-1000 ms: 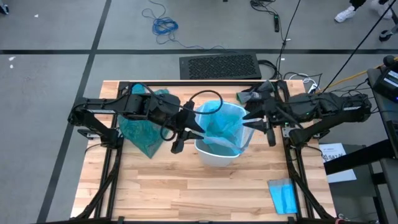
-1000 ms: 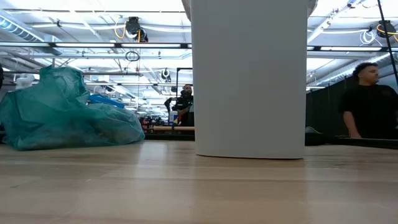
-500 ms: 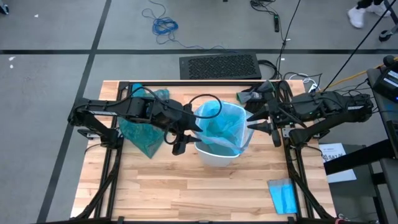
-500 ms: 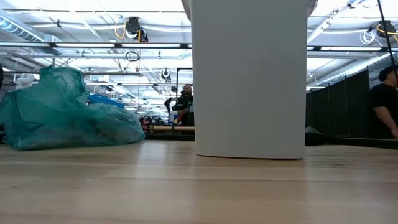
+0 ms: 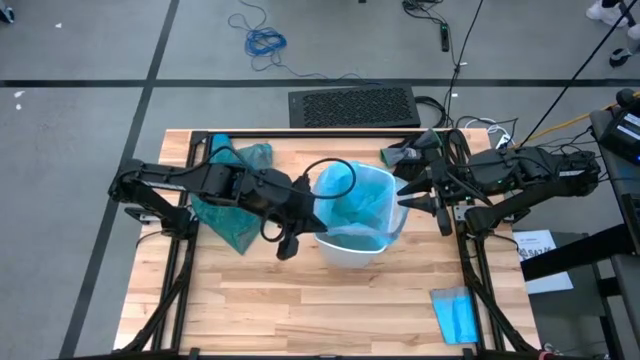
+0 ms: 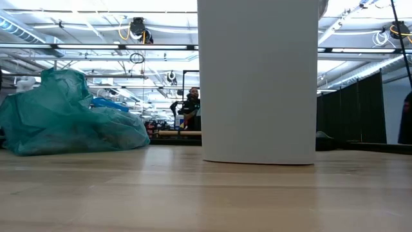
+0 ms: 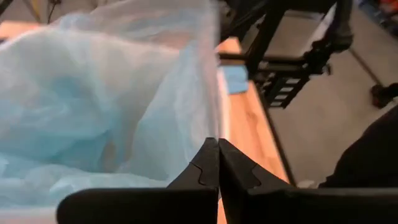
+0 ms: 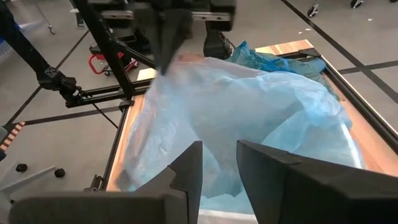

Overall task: Place trash/remove bag and relplace
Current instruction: Insert the new blue trash bag into the trash bin

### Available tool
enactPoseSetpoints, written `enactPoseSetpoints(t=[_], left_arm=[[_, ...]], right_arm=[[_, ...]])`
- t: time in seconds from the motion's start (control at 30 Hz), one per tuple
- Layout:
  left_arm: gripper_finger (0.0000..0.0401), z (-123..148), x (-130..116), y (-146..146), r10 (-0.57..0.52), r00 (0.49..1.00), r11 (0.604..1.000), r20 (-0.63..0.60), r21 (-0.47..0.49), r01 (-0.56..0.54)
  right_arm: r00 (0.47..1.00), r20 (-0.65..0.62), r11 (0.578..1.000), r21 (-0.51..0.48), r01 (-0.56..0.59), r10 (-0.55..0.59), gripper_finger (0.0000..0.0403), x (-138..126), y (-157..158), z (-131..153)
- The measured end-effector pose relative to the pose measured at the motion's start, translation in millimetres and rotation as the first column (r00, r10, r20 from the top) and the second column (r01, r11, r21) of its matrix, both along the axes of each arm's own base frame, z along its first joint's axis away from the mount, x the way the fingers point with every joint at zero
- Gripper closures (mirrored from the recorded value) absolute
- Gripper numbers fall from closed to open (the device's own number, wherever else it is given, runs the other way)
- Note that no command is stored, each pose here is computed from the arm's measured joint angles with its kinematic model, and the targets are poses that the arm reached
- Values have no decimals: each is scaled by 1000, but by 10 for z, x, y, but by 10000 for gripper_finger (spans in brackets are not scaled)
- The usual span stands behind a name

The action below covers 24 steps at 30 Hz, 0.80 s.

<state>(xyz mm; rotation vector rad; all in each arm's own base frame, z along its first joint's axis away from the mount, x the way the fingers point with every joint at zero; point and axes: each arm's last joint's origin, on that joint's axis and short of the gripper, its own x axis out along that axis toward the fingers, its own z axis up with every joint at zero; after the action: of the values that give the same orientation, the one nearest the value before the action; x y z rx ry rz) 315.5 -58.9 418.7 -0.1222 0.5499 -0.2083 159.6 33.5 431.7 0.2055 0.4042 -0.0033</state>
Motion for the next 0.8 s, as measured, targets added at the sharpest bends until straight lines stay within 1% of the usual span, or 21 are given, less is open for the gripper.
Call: enactPoseSetpoints(t=[0.07,0.13,0.23,0.37,0.47,0.6,0.7,0.8], left_arm=[[399,31,6,-54,-13,999,1000,34,-13,14],[400,39,3,-91,-20,999,999,38,-30,21],[400,-10,20,-147,-30,999,999,11,-25,30],[400,-99,62,-191,-30,999,999,-42,-30,29],[400,-159,68,-196,-27,996,999,-91,-26,24],[401,-197,94,-214,-23,994,999,-108,-28,20],[401,-189,90,-214,-19,994,999,-106,-36,15],[401,-191,91,-214,-18,994,999,-107,-36,14]], right_arm=[[1000,-2,1000,0,0,0,316,7,2,-3],[1000,-4,1000,-1,0,0,321,15,4,-6],[1000,-15,1000,14,-3,3,329,48,15,-21],[996,-41,995,63,-75,78,343,124,71,-62],[989,-56,986,96,-134,139,360,193,162,-165],[984,-75,980,135,-149,160,386,284,265,-356],[991,-7,982,134,-135,137,400,332,286,-361],[992,76,990,96,-106,98,400,331,261,-271]])
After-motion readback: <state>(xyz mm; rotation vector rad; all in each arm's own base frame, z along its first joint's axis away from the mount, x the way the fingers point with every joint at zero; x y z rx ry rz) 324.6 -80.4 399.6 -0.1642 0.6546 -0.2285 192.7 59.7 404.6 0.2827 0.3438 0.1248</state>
